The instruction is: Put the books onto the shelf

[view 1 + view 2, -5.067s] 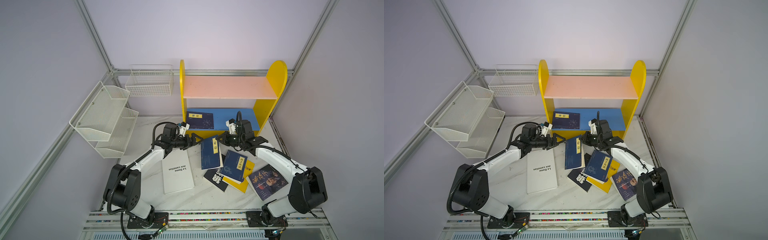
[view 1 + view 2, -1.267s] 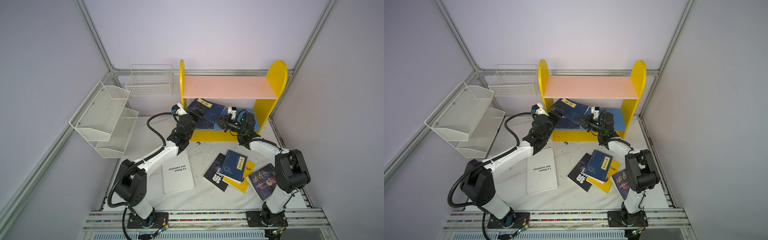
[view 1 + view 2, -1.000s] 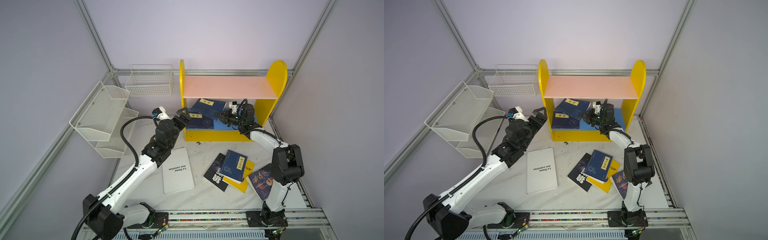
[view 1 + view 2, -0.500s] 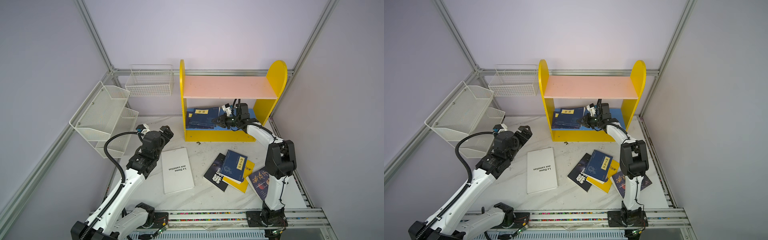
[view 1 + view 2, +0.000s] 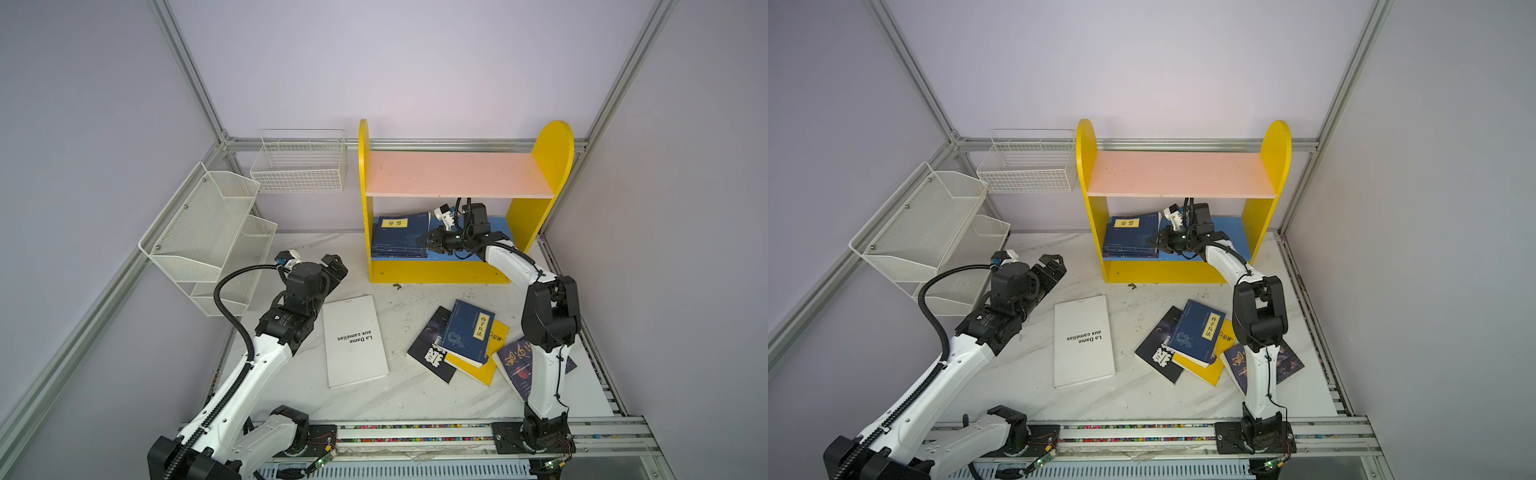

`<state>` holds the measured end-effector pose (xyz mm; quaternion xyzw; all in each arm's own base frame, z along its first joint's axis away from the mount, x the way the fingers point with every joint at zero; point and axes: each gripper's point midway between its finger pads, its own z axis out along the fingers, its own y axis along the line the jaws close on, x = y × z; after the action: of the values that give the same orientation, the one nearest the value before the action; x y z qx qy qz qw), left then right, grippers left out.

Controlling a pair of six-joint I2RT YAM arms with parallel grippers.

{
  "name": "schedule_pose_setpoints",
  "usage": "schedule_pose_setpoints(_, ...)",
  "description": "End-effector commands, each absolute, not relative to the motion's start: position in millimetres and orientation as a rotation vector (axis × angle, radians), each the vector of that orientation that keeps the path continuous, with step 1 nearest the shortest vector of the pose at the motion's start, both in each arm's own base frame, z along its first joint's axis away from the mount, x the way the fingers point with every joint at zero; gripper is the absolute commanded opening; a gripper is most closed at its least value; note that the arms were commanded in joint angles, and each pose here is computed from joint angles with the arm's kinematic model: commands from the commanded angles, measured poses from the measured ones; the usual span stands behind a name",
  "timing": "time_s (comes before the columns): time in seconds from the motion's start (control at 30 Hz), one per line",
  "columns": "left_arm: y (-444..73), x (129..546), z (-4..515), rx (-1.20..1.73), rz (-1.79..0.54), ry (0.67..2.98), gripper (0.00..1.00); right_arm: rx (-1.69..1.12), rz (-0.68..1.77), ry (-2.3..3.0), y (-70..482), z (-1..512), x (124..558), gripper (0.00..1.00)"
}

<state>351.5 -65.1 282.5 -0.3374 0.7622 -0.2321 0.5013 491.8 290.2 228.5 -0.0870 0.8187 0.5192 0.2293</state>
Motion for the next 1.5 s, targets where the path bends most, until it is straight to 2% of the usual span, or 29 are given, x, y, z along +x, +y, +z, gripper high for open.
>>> schedule_pose_setpoints(0.0, -64, 353, 274, -0.814, -0.573, 1.839, 0.97, -0.399, 1.451, 2.188, 306, 248, 480, 0.03)
schedule_pose_setpoints(0.9, -78, 364, 256, -0.824, -0.660, 1.867, 0.98, -0.501, 1.504, 2.141, 306, 258, 475, 0.04)
schedule_pose_setpoints(1.2, -82, 368, 250, -0.821, -0.679, 1.880, 0.98, -0.489, 1.552, 2.173, 310, 242, 480, 0.05)
schedule_pose_setpoints(1.47, -85, 371, 246, -0.822, -0.692, 1.898, 0.98, -0.326, 1.422, 2.268, 304, 221, 504, 0.27)
